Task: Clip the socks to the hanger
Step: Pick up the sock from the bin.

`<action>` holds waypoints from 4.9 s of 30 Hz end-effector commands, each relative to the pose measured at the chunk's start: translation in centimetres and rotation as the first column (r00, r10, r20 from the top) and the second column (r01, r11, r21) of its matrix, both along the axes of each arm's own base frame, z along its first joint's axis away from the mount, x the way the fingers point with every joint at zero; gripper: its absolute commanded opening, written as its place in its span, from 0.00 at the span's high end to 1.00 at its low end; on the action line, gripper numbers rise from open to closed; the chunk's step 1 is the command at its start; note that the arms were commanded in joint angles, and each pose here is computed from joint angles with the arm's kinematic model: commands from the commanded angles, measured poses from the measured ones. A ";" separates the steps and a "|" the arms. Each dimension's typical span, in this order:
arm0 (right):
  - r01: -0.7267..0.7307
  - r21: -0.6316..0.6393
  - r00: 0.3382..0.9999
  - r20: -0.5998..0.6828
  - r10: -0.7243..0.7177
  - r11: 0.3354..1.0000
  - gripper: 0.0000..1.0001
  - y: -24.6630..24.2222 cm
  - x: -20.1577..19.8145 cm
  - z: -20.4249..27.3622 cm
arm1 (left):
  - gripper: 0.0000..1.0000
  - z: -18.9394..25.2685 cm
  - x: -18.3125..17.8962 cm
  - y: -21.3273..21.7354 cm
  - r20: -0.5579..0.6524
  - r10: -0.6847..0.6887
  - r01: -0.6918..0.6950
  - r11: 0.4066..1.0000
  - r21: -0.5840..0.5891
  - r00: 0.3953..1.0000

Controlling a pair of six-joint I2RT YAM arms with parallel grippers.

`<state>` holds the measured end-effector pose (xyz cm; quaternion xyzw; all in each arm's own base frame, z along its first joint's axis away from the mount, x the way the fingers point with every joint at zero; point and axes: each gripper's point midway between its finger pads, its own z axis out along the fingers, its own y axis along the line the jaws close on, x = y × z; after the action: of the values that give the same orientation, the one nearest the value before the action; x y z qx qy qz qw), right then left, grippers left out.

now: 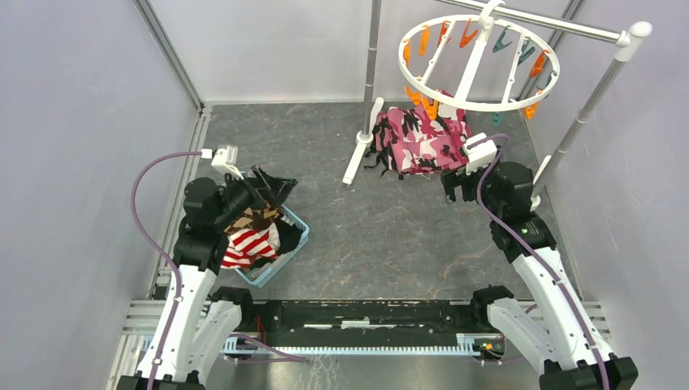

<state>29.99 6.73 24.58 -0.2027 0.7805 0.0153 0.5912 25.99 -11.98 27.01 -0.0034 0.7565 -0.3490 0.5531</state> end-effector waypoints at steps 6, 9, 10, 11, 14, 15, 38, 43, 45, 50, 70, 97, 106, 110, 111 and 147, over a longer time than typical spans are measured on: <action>-0.132 0.054 0.990 0.051 0.129 0.990 0.02 1.6 -0.7 3.0 | 0.00 -1.1 0.3 -0.2 -0.039 0.015 -0.013 0.999 0.039 0.999; -0.196 0.040 0.980 0.051 0.194 0.980 0.02 2.4 -1.1 2.5 | 0.00 -1.4 0.4 -0.9 -0.034 -0.004 0.003 1.000 -0.015 0.999; -0.201 0.028 0.978 0.054 0.199 0.979 0.02 2.4 -1.1 2.4 | 0.00 -1.5 0.4 -1.1 -0.031 -0.014 0.014 1.000 -0.024 0.999; -0.209 0.017 0.977 0.052 0.208 0.978 0.02 2.5 -1.1 2.2 | 0.00 -1.7 0.5 -1.2 -0.034 -0.021 0.020 0.999 -0.031 0.999; -0.242 -0.008 0.969 0.050 0.242 0.970 0.02 2.8 -1.4 1.7 | 0.00 -2.4 0.5 -1.6 -0.057 -0.040 0.038 0.999 -0.039 0.998; -0.242 -0.005 0.969 0.048 0.242 0.970 0.02 2.9 -1.3 1.6 | 0.01 -2.7 0.5 -1.6 -0.069 -0.041 0.038 0.998 -0.041 0.997; -0.627 -0.061 0.769 -0.202 0.606 0.776 0.02 6.7 -4.0 -8.2 | 0.15 -3.5 0.9 4.2 -0.017 0.456 -0.336 0.681 0.651 0.890; -0.631 -0.103 0.770 -0.201 0.605 0.769 0.02 6.5 -4.2 -8.5 | 0.26 -4.0 0.7 6.8 0.021 0.531 -0.351 0.531 0.771 0.847; -0.638 -0.100 0.764 -0.212 0.610 0.764 0.02 6.5 -4.3 -8.7 | 0.32 -4.2 1.0 7.8 0.048 0.558 -0.361 0.465 0.809 0.828; -0.662 -0.077 0.733 -0.272 0.623 0.745 0.02 6.9 -4.6 -10.2 | 0.52 -4.6 2.9 8.5 0.043 0.586 -0.343 0.411 0.844 0.809; -0.708 -0.019 0.660 -0.371 0.653 0.706 0.02 7.4 -5.3 -12.6 | 0.51 -10.0 -0.2 3.3 -0.348 0.274 0.196 0.459 0.867 0.897; -0.706 -0.038 0.675 -0.339 0.655 0.707 0.02 7.4 -5.5 -11.8 | 0.58 -14.6 -0.1 4.9 -0.302 0.332 0.280 0.115 0.953 0.893; -0.718 -0.028 0.664 -0.329 0.672 0.696 0.02 7.7 -5.8 -11.5 | 0.98 -11.5 0.3 4.9 -0.229 0.349 0.191 0.139 0.972 0.909; -0.719 -0.032 0.664 -0.326 0.673 0.694 0.02 7.7 -5.8 -11.3 | 0.98 -8.9 -0.1 2.1 -0.239 0.255 0.166 0.277 0.946 0.937; -0.720 -0.032 0.663 -0.327 0.673 0.694 0.02 7.6 -5.8 -11.4 | 0.98 -8.1 -0.2 1.7 -0.232 0.241 0.153 0.304 0.940 0.942; -0.937 -0.178 0.282 0.117 0.952 0.300 0.04 13.3 -9.3 1.2 | 0.98 13.4 -6.0 -20.7 0.416 -0.559 0.638 0.767 -0.071 0.717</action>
<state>19.92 18.94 22.10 -0.6622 0.4803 0.3039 0.4884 23.35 -30.55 35.67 0.2313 0.6579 -0.4588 0.5506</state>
